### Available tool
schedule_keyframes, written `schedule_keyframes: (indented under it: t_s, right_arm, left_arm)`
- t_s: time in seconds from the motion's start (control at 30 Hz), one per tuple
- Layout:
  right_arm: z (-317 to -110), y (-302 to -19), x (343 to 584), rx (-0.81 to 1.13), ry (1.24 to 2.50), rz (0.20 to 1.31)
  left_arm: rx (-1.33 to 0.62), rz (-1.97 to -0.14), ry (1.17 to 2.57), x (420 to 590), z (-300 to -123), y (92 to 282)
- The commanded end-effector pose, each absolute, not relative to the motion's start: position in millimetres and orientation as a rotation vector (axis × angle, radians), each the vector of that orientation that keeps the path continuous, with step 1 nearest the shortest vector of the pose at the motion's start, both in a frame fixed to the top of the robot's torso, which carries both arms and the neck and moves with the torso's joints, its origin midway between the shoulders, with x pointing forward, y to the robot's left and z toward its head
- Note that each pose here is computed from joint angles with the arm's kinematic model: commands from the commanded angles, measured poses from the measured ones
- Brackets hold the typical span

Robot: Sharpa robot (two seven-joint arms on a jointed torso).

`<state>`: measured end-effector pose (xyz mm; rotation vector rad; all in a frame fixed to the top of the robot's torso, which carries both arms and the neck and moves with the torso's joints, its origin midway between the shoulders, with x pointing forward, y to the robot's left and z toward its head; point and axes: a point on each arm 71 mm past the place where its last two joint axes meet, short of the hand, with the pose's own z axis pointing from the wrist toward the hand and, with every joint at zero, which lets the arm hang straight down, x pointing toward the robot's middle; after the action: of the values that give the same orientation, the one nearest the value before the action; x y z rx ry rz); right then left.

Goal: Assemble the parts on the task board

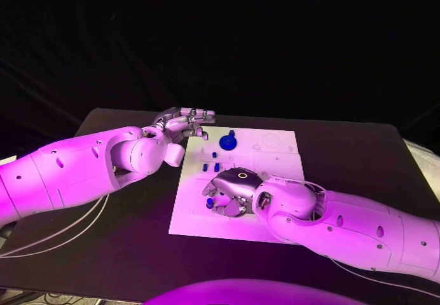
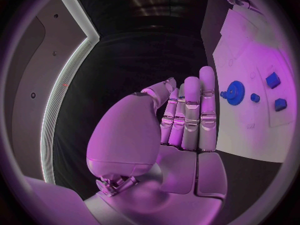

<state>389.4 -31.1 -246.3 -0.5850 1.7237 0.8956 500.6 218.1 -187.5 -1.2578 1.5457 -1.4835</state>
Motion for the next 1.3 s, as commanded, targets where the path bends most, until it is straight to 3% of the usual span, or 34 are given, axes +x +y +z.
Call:
schedule_keyframes:
  t_s: [0.03, 0.37, 0.57, 0.77, 0.93, 1.3]
  right_arm:
    - [-242, -32, 391, -0.562, 1.678, 0.898]
    - [-227, -53, 385, -0.399, 1.558, 1.013]
    - [-207, -97, 385, -0.221, 1.586, 1.038]
    - [-191, -160, 399, 0.005, 1.759, 0.906]
    - [-192, -206, 398, 0.095, 1.841, 0.747]
    - [-211, -230, 390, 0.121, 1.943, 0.526]
  left_arm:
    - [-1.244, -1.506, 1.555, 500.1, -186.7, 215.8]
    - [-1.246, -1.501, 1.552, 500.3, -187.4, 217.4]
    - [-1.254, -1.489, 1.551, 500.1, -189.5, 221.8]
    - [-1.261, -1.478, 1.549, 500.0, -191.7, 225.1]
    - [-1.265, -1.475, 1.552, 499.6, -193.7, 225.1]
    - [-1.279, -1.471, 1.564, 496.7, -202.2, 224.5]
